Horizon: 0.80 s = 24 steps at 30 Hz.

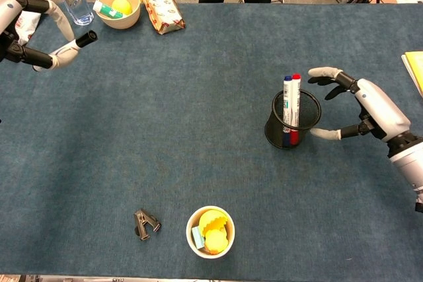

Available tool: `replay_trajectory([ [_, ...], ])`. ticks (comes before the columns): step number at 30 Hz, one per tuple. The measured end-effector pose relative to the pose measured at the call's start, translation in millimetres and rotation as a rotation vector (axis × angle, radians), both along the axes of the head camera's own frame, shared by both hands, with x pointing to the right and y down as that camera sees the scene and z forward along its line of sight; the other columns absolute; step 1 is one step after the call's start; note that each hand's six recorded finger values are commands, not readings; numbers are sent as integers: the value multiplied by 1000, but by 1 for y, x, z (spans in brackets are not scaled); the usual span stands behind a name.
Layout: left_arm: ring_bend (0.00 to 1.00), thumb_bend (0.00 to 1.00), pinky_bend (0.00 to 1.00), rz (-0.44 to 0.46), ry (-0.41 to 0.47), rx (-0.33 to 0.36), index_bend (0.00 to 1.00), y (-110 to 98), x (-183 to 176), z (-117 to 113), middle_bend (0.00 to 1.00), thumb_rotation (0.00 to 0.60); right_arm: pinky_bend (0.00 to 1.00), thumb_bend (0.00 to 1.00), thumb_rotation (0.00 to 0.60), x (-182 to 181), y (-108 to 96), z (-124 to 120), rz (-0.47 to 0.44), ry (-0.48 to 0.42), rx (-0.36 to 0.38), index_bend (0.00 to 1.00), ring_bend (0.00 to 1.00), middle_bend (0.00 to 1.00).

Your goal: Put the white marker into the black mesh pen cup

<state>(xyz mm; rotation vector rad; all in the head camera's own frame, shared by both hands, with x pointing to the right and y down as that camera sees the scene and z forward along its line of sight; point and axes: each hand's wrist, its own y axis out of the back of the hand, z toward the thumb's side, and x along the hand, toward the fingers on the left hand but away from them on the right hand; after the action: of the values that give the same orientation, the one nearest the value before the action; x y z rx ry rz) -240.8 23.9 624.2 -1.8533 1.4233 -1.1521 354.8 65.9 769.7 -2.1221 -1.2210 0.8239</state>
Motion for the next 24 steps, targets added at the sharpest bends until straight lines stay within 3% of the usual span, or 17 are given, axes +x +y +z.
replay_trajectory([
  [24, 0, 361, 15, -9, -17, -16, 609, 5, -8, 9, 71, 600, 350, 0, 600, -38, 3, 26, -34, -132, -74, 224, 230, 269],
])
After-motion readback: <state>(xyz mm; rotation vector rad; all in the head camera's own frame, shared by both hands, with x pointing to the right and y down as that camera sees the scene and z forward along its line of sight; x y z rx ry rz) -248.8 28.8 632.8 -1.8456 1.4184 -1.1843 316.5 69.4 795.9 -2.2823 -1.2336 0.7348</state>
